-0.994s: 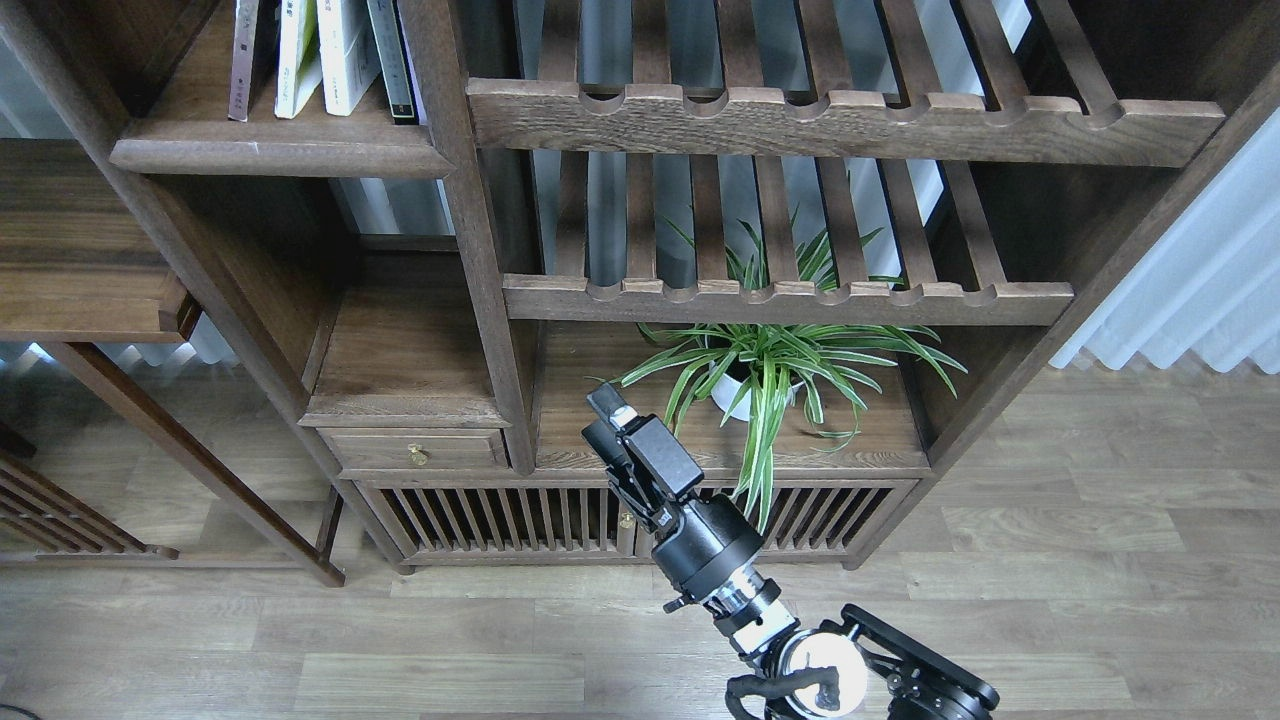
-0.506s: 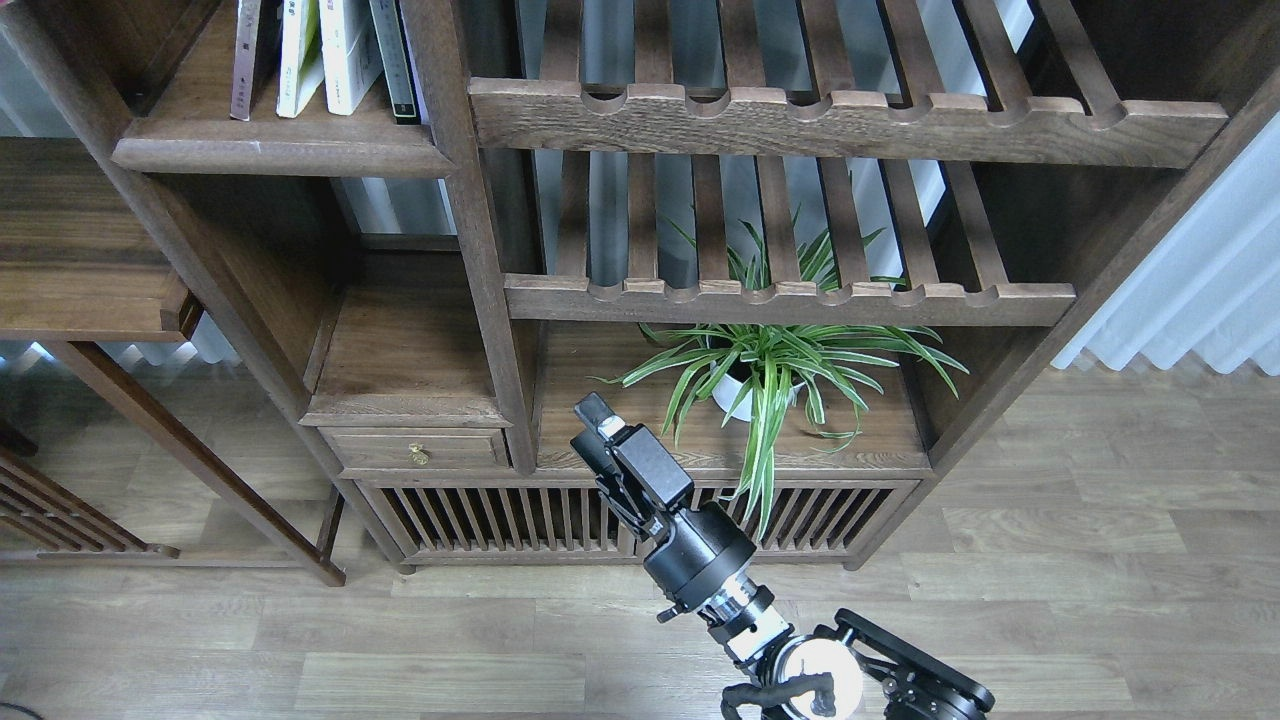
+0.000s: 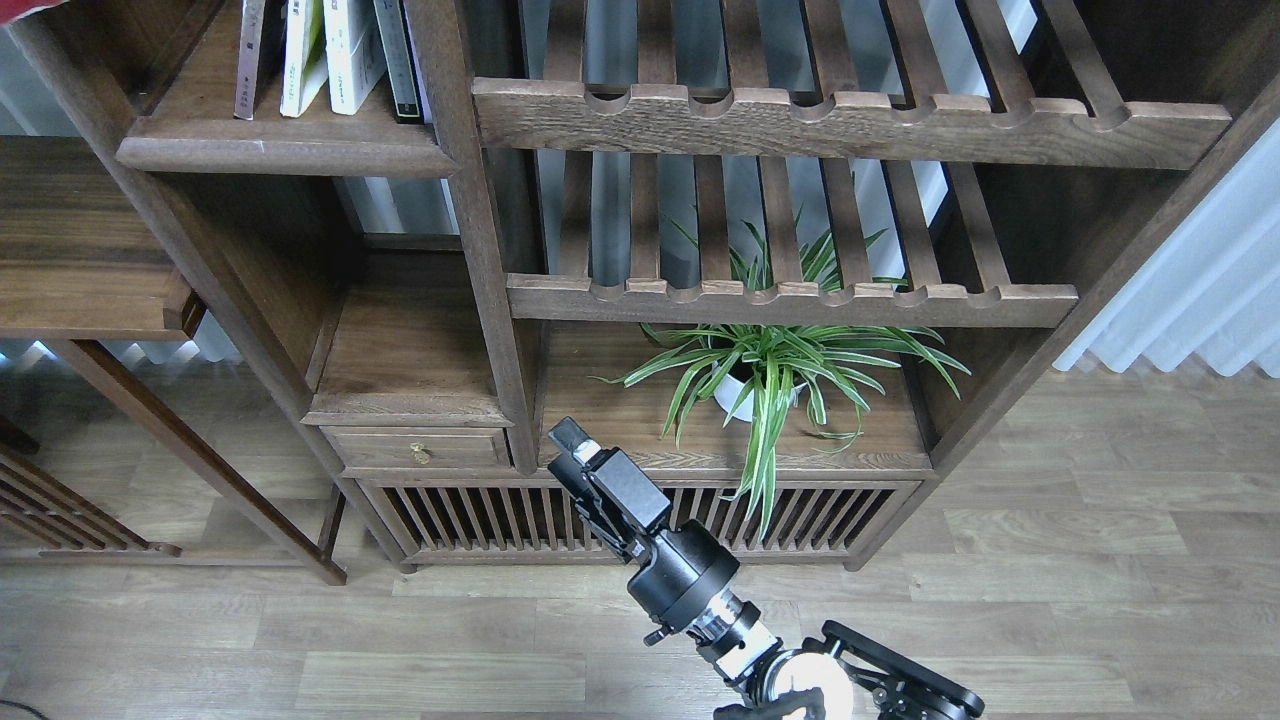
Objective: Organize books on shelf
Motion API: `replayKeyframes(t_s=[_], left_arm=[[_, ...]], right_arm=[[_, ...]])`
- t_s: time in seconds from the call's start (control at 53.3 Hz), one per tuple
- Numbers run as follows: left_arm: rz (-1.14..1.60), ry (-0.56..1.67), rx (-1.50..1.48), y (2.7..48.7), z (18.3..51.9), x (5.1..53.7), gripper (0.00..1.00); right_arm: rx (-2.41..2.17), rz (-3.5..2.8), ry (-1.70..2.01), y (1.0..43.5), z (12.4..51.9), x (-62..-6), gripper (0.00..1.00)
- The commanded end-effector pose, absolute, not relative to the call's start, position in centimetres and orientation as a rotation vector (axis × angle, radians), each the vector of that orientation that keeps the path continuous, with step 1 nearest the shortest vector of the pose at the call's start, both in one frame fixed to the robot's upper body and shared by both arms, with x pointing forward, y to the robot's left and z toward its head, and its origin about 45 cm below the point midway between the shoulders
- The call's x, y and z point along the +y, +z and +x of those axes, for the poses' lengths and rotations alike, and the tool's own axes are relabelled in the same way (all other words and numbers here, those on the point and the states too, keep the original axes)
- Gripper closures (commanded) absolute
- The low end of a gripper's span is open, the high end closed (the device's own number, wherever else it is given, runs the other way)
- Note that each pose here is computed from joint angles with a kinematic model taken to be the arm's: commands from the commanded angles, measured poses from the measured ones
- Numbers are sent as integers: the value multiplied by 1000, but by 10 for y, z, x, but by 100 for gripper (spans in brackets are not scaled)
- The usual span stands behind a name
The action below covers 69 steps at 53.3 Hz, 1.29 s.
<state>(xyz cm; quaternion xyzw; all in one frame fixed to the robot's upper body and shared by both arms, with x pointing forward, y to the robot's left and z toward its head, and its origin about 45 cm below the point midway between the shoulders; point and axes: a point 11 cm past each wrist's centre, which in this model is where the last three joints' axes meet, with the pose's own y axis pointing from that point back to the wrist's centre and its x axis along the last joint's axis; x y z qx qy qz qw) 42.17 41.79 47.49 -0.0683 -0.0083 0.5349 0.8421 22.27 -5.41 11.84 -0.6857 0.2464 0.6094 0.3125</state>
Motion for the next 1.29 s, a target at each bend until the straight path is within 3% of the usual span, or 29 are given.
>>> replayKeyframes(t_s=[0.0, 0.788, 1.276], left_arm=[[-153, 1156, -22, 478, 429, 413, 96], [-136, 1305, -64, 428, 465, 391, 97], [-108, 1313, -133, 445, 485, 361, 97]], right_arm=[[649, -1808, 1610, 118, 222, -54, 9], [642, -1813, 1612, 119, 222, -52, 10], [644, -1811, 1618, 118, 220, -52, 10]])
